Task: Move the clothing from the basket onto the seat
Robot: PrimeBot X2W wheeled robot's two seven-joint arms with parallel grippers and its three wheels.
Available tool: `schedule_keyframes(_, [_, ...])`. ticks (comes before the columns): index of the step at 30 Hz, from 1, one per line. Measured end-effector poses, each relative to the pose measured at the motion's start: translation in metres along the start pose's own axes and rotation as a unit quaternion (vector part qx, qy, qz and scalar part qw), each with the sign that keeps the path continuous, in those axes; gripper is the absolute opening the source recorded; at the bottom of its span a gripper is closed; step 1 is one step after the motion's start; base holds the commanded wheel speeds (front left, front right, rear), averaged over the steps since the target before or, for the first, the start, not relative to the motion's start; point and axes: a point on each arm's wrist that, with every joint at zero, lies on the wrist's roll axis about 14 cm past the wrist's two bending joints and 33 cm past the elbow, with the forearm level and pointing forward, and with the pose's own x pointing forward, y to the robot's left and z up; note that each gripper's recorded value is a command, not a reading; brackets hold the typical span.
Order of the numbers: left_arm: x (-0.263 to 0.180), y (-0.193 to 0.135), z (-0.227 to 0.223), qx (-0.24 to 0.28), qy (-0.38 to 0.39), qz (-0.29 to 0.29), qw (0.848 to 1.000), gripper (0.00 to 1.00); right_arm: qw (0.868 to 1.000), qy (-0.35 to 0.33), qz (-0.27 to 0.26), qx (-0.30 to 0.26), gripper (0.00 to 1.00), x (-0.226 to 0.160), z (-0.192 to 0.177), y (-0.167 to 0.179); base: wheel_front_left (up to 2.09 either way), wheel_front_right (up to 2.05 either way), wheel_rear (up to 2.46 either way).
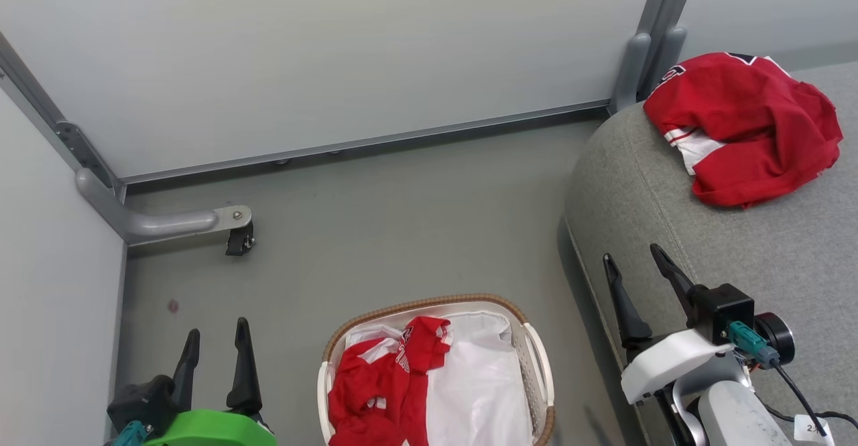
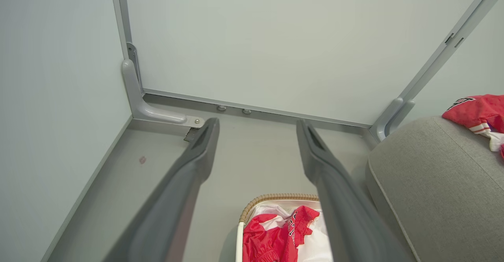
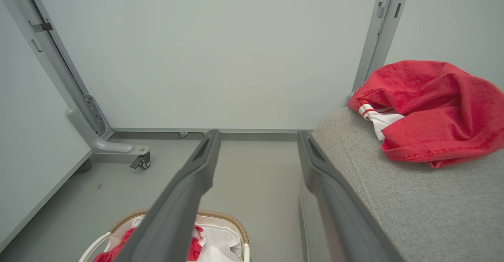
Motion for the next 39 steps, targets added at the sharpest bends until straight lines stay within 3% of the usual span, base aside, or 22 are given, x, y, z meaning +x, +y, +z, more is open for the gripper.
schedule_keyframes(15, [0.002,-0.006,-0.011,0.007,0.017,-0.01,1.0,1.0,1.0,0.007,-0.001,0.005,1.0,0.001,-0.005,0.0,0.0,0.0,0.0])
schedule_keyframes(21, [0.022,-0.018,-0.025,0.016,0.044,-0.031,0.998,1.0,1.0,0.009,-0.004,0.001,1.0,0.01,-0.008,-0.005,0.0,0.0,0.0])
schedule_keyframes(33, [0.083,-0.052,-0.089,0.039,0.144,-0.094,0.984,1.0,1.0,-0.01,-0.023,-0.013,1.0,0.056,-0.007,-0.03,0.0,0.0,0.0])
schedule_keyframes(39, [0.102,-0.06,-0.142,0.052,0.212,-0.119,0.968,1.0,0.999,0.0,-0.041,-0.011,1.0,0.076,-0.026,-0.049,0.0,0.0,0.0])
